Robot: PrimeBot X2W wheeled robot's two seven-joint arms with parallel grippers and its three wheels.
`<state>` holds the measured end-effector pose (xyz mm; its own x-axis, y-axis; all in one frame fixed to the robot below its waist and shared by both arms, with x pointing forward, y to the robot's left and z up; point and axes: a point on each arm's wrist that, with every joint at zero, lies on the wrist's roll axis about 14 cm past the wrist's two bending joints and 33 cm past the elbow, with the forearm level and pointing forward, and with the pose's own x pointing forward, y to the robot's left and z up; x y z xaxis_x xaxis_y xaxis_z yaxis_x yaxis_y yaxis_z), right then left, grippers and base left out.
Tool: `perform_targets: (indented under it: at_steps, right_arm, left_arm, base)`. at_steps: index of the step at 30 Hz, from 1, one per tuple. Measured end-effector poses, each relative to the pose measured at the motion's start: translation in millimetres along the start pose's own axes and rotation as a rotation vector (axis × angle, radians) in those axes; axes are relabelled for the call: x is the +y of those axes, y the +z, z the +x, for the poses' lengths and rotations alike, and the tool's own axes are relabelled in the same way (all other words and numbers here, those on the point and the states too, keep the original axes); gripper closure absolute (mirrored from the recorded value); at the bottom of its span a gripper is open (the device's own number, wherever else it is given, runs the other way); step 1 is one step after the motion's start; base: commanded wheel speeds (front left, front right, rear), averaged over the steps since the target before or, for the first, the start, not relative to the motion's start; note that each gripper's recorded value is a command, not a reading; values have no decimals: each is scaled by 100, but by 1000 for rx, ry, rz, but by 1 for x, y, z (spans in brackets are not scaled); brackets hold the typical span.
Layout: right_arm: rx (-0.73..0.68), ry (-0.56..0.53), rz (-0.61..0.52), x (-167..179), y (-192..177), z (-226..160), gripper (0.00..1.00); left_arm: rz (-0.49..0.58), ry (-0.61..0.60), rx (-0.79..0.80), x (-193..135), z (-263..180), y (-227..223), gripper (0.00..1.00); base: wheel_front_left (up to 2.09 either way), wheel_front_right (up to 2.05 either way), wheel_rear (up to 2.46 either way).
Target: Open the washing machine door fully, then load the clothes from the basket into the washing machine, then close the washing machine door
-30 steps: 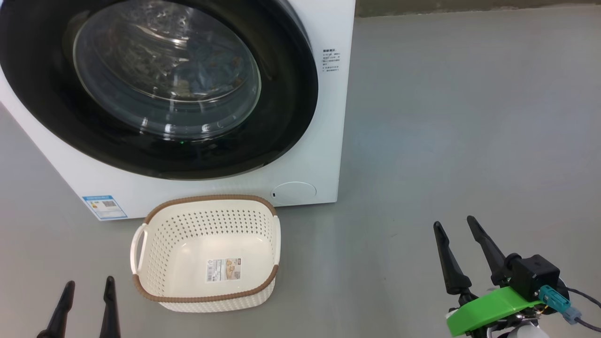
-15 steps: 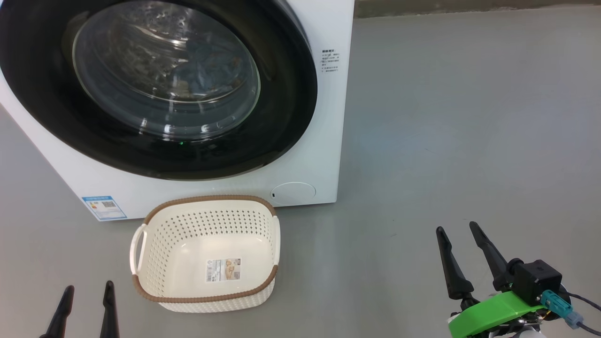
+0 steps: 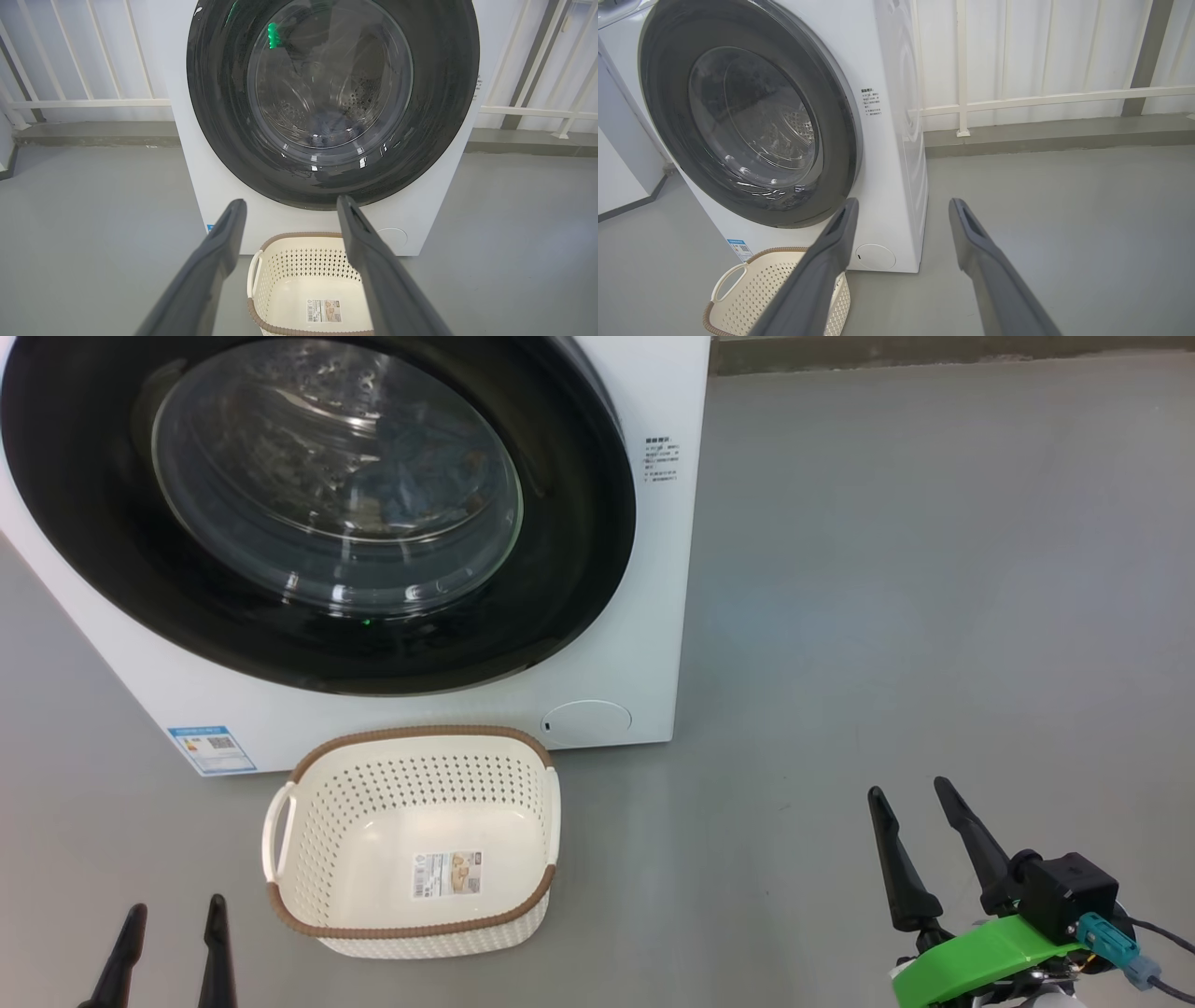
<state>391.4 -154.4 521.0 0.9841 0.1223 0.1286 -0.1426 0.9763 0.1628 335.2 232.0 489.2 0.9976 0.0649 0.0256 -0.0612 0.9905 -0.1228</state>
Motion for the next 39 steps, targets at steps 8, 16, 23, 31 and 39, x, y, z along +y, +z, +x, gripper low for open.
perform_targets:
  at_steps: [8,16,23,31,39]
  right_arm:
    - [-1,-4,1,-1,1,-1,0]
    - [-3,-6,4,-2,1,-1,0]
    - [93,-29,12,-7,-28,-14,100]
    - [98,-61,105,-12,-28,-15,100]
    - [106,-89,188,-16,-30,-16,100]
  left_arm:
    - [0,-2,-1,-1,0,0,0]
    - [-2,-12,0,-3,1,0,0]
    - [-57,-3,75,-12,-5,-24,100]
    - [-139,17,86,-10,-5,-26,100]
    - [-226,37,102,-9,-5,-29,100]
  base:
    - [0,0,0]
    - [0,0,0]
    - [0,0,0]
    - [0,0,0]
    - [0,0,0]
